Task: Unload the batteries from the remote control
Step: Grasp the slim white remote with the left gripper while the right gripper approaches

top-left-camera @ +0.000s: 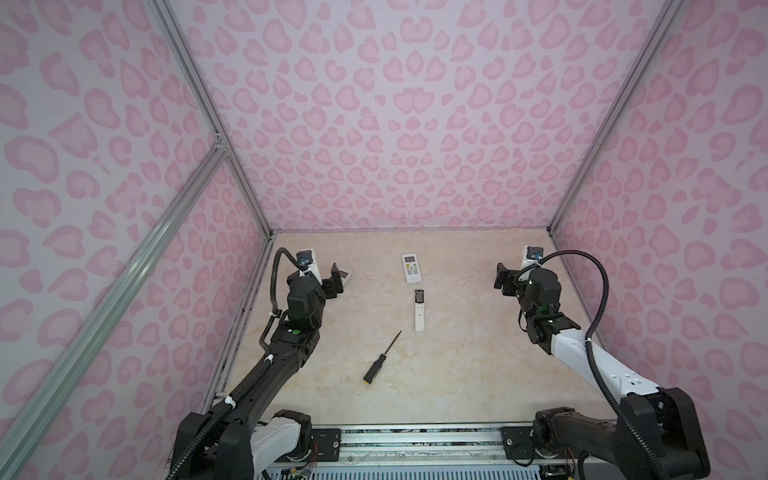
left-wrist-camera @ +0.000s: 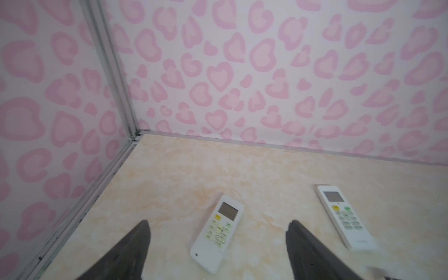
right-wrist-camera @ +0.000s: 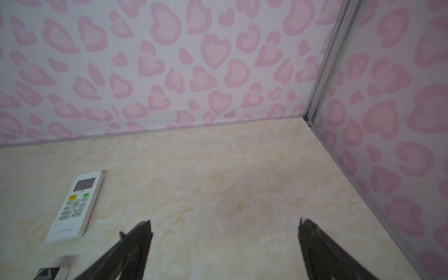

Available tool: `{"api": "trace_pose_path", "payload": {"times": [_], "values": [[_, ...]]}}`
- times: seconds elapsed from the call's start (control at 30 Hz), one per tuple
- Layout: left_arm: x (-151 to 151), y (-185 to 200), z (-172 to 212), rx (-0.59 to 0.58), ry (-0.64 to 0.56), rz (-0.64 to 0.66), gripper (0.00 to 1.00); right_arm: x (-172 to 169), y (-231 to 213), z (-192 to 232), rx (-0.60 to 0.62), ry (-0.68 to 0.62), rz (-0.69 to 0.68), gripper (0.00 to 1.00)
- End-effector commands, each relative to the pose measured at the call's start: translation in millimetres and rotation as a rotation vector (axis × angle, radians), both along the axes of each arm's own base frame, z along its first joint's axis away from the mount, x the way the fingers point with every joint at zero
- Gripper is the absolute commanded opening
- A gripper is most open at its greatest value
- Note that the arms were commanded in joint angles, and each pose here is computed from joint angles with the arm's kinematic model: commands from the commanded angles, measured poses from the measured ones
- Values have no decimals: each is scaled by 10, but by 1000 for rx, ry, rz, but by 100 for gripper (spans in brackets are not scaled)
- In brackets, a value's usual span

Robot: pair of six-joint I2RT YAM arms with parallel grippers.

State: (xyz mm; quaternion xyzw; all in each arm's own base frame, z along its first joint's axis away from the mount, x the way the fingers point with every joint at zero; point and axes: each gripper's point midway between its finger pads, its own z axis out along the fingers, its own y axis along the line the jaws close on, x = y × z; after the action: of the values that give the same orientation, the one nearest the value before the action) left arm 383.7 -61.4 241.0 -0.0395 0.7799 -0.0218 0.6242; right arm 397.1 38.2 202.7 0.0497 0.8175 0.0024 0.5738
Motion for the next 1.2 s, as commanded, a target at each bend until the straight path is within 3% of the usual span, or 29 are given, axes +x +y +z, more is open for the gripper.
{"api": "trace_pose_path", "payload": {"times": [0.0,0.13,0.27,0.53,0.8,1.17], "values": [[-81,-272,-326,-2,164,-21,88,-230,129,-535,-41,261,-30,94],[-115,-862,-511,2,254,-137,87,-324,478,-796,-82,396,31,94],[-181,-1521,-870,-75,448,-254,83,-410,858,-1052,-24,489,128,93],[-314,-2398,-1495,-87,642,-346,82,-585,1198,-1385,139,603,247,74],[-299,-2494,-1935,44,723,-296,85,-678,1252,-1539,168,656,271,70],[-248,-2683,-2152,69,768,-325,81,-696,1137,-1495,188,640,239,69]]}}
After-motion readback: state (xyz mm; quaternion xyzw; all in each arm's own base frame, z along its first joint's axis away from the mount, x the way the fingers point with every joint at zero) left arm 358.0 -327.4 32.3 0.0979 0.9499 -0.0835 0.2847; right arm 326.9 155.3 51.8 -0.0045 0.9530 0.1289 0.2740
